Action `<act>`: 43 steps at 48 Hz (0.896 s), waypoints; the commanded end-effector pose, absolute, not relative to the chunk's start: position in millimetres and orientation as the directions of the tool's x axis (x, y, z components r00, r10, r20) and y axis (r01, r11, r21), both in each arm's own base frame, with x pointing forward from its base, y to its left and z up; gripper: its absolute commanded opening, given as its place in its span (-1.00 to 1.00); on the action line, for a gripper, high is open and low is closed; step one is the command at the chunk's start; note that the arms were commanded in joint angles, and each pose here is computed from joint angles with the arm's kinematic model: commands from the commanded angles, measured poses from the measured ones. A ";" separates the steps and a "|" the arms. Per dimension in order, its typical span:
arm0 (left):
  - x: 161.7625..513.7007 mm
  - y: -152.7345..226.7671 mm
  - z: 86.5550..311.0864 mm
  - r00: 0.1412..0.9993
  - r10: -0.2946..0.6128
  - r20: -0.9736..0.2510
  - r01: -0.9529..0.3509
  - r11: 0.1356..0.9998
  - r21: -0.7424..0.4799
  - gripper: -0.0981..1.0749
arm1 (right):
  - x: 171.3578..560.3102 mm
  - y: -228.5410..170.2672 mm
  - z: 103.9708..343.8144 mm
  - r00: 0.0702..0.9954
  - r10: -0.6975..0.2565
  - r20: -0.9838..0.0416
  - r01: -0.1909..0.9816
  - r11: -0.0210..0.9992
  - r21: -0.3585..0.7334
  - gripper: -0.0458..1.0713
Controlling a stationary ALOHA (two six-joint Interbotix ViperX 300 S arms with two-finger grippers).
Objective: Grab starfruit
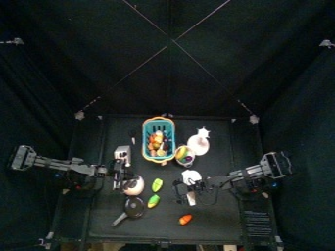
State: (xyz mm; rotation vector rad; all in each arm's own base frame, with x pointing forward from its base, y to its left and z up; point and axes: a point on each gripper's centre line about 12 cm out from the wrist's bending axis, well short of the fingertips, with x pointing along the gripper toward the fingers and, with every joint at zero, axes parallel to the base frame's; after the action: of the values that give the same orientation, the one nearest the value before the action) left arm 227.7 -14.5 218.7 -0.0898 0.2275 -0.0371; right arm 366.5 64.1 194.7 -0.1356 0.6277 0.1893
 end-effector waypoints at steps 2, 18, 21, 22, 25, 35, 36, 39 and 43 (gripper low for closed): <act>230.5 -15.0 224.1 0.977 -0.047 -0.206 0.028 0.995 -0.095 -0.41 | 387.5 61.0 200.8 0.812 0.123 -0.570 -0.219 0.971 -0.101 0.93; 230.3 -14.9 223.7 0.977 -0.047 -0.206 0.028 0.995 -0.095 -0.41 | 446.7 54.4 185.0 0.790 0.068 -0.609 -0.279 0.925 -0.259 0.93; 230.3 -15.0 223.5 0.977 -0.047 -0.207 0.028 0.995 -0.095 -0.41 | 454.4 50.4 182.3 0.779 0.048 -0.625 -0.277 0.921 -0.274 0.93; 230.0 -14.9 222.9 0.977 -0.047 -0.209 0.028 0.995 -0.095 -0.41 | 456.8 49.4 181.0 0.775 0.042 -0.631 -0.277 0.920 -0.278 0.93; 230.0 -14.9 223.1 0.977 -0.047 -0.207 0.028 0.995 -0.095 -0.41 | 462.9 45.4 176.5 0.757 0.019 -0.654 -0.275 0.916 -0.291 0.93; 229.5 -14.9 221.9 0.977 -0.047 -0.210 0.028 0.995 -0.095 -0.41 | 473.8 36.9 160.5 0.703 -0.029 -0.710 -0.273 0.912 -0.307 0.93; 229.2 -14.9 221.2 0.976 -0.047 -0.213 0.028 0.995 -0.095 -0.41 | 474.7 35.9 158.7 0.698 -0.033 -0.715 -0.270 0.913 -0.306 0.93; 229.2 -14.9 221.4 0.976 -0.047 -0.212 0.028 0.995 -0.095 -0.41 | 476.4 33.4 155.8 0.689 -0.041 -0.724 -0.265 0.915 -0.304 0.93; 228.9 -14.8 220.6 0.976 -0.047 -0.215 0.027 0.995 -0.095 -0.41 | 477.4 31.6 150.2 0.677 -0.048 -0.734 -0.265 0.915 -0.304 0.93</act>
State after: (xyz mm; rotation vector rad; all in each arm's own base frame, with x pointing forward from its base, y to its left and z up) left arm 226.7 -14.1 216.1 -0.0909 0.2351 -0.0345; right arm 470.8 34.8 135.6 -0.4151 0.8571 0.1418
